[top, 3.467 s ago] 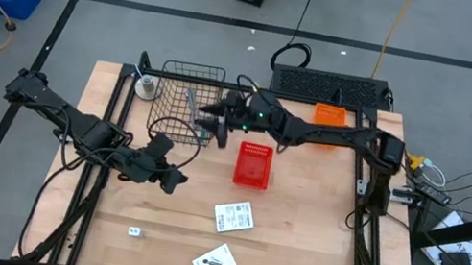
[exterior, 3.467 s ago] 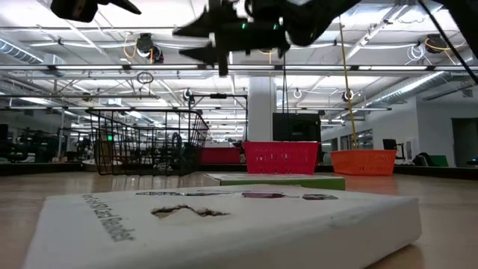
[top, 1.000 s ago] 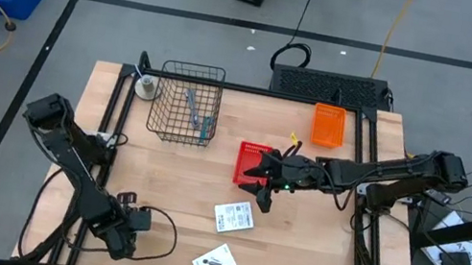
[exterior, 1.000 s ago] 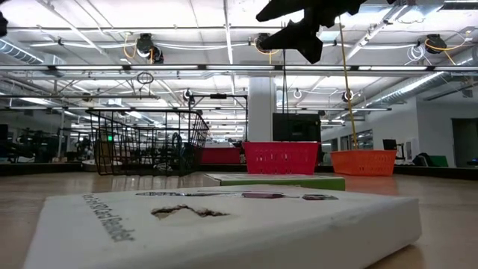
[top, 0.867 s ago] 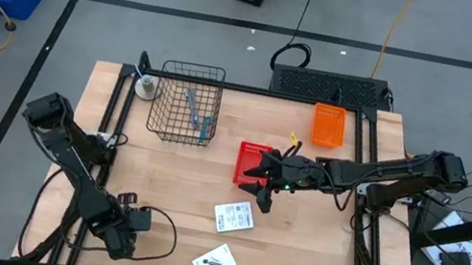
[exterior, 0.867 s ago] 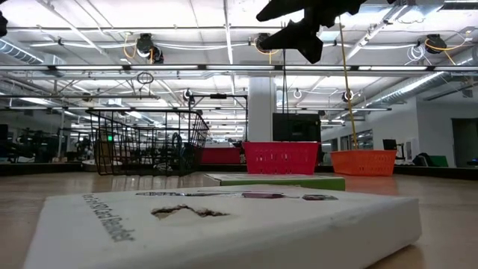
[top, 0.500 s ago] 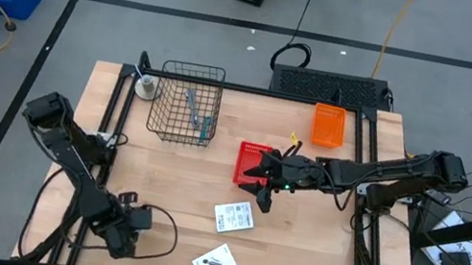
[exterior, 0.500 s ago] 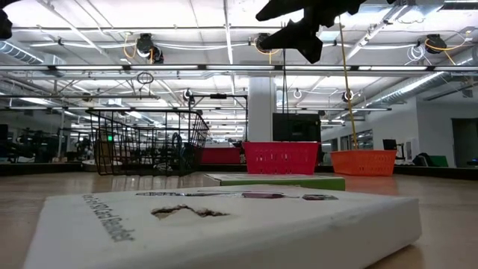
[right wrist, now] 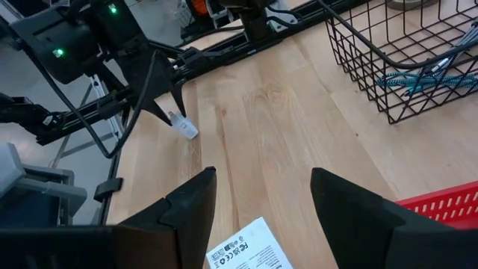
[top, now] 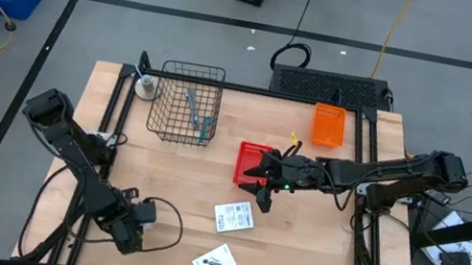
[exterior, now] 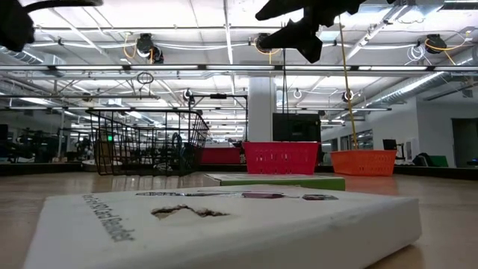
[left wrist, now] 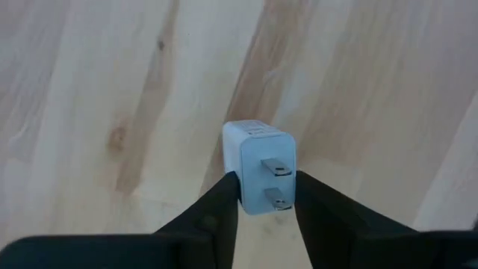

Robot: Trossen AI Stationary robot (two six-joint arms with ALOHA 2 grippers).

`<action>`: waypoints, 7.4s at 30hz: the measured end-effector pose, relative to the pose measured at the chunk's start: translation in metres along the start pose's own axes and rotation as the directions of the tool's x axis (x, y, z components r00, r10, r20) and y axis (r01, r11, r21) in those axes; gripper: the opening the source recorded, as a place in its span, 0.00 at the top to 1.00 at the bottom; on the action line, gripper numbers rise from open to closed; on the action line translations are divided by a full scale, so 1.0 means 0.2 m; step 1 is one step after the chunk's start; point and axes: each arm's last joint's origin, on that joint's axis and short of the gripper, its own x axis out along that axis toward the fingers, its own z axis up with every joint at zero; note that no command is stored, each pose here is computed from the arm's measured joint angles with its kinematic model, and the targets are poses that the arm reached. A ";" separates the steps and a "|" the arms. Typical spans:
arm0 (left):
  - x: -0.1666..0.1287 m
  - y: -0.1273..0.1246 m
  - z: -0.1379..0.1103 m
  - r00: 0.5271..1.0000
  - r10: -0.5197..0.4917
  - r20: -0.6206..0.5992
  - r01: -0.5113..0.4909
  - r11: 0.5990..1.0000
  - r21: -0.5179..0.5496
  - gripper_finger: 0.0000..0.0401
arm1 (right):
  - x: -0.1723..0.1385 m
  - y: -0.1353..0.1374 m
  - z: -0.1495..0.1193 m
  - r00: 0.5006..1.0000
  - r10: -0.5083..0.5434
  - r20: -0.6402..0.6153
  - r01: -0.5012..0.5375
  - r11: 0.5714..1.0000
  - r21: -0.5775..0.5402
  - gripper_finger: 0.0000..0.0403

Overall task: Pick and place items into bin
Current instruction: Put the left white charger adapter into the red bin, then put the white charger adapter into the red bin

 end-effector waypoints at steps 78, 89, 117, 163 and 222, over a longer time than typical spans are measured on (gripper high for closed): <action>-0.09 0.68 1.55 0.915 -0.062 0.399 0.241 0.877 -0.415 0.75 | -0.92 0.08 0.29 0.797 0.242 0.553 -0.243 0.967 -0.073 0.48; -0.02 0.69 1.56 0.929 -0.088 0.358 0.239 0.884 -0.402 0.70 | -0.95 0.06 0.27 0.807 0.232 0.544 -0.209 0.972 -0.105 0.48; -0.20 0.62 1.57 0.835 -0.299 0.462 0.491 0.782 -0.383 0.27 | -0.79 0.05 0.06 0.802 0.333 0.496 -0.416 0.907 0.065 0.48; -0.76 0.52 1.14 0.834 0.025 0.551 0.122 0.966 -0.228 0.27 | -0.45 0.50 -0.68 0.604 0.145 -0.784 0.416 0.782 0.465 0.61; -0.75 0.47 1.12 0.818 0.067 0.571 0.096 0.963 -0.251 0.27 | -0.25 0.38 -0.68 0.663 0.400 -0.633 0.132 0.770 0.624 0.45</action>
